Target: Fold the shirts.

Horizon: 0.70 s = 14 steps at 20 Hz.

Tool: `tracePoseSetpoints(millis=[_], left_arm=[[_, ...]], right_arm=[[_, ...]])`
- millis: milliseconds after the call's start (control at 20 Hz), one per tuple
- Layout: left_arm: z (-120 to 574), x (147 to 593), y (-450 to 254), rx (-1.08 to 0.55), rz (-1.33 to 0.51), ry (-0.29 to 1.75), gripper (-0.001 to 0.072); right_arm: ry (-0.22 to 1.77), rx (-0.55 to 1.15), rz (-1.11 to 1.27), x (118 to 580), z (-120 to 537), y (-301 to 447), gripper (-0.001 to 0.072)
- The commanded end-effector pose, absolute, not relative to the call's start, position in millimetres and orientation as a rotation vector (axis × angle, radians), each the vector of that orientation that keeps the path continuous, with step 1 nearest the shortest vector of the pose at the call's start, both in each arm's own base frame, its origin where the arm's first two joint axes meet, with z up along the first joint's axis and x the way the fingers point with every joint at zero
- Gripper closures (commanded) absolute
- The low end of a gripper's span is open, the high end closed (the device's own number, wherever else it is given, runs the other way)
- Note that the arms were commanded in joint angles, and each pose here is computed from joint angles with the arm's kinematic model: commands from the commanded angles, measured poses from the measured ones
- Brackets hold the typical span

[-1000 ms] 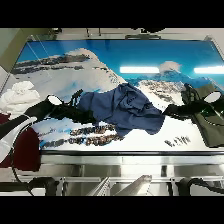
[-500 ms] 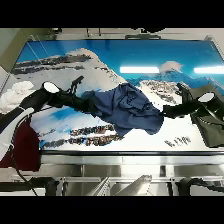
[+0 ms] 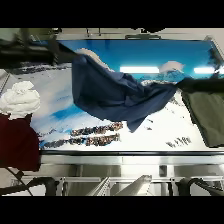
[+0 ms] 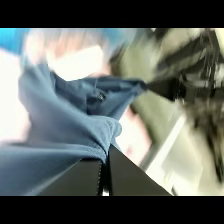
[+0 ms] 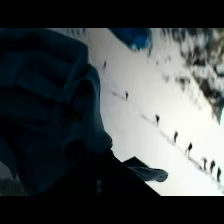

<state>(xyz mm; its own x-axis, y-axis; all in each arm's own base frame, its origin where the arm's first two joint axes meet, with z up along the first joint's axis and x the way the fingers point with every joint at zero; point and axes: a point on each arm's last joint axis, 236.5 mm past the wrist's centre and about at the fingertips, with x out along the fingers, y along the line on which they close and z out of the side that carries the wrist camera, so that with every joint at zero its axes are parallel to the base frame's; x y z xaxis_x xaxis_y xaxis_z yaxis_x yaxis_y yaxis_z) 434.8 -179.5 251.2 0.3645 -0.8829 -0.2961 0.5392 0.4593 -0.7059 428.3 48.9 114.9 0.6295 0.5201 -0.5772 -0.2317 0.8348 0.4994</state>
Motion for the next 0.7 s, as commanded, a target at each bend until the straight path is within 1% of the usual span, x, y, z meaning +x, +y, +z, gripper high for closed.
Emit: tracePoseSetpoints(millis=[0, 150, 300, 400, 500, 550, 650], left_arm=[[376, 409, -136, -0.544, -1.001, 0.419, 0.0679], [439, 375, -119, -0.470, -0.991, 0.271, 0.0679], [480, 341, -115, -0.373, -0.977, 0.180, 0.0679], [497, 325, -109, -0.327, -0.946, 0.127, 0.0679], [496, 325, -95, -0.329, -0.888, 0.116, 0.0679], [489, 331, -85, -0.334, -0.855, 0.124, 0.0679], [454, 355, -68, -0.354, -0.787, 0.206, 0.0679]], right_arm=[[0.445, 0.325, 0.451, 411, 260, 38, 0.0700], [0.261, 0.220, 0.464, 375, 343, 50, 0.0700], [0.109, 0.137, 0.454, 338, 403, 60, 0.0699], [0.010, 0.105, 0.424, 319, 434, 61, 0.0699], [-0.018, 0.100, 0.418, 311, 443, 62, 0.0700], [0.008, 0.118, 0.430, 314, 437, 64, 0.0699], [0.137, 0.190, 0.483, 331, 404, 70, 0.0699]])
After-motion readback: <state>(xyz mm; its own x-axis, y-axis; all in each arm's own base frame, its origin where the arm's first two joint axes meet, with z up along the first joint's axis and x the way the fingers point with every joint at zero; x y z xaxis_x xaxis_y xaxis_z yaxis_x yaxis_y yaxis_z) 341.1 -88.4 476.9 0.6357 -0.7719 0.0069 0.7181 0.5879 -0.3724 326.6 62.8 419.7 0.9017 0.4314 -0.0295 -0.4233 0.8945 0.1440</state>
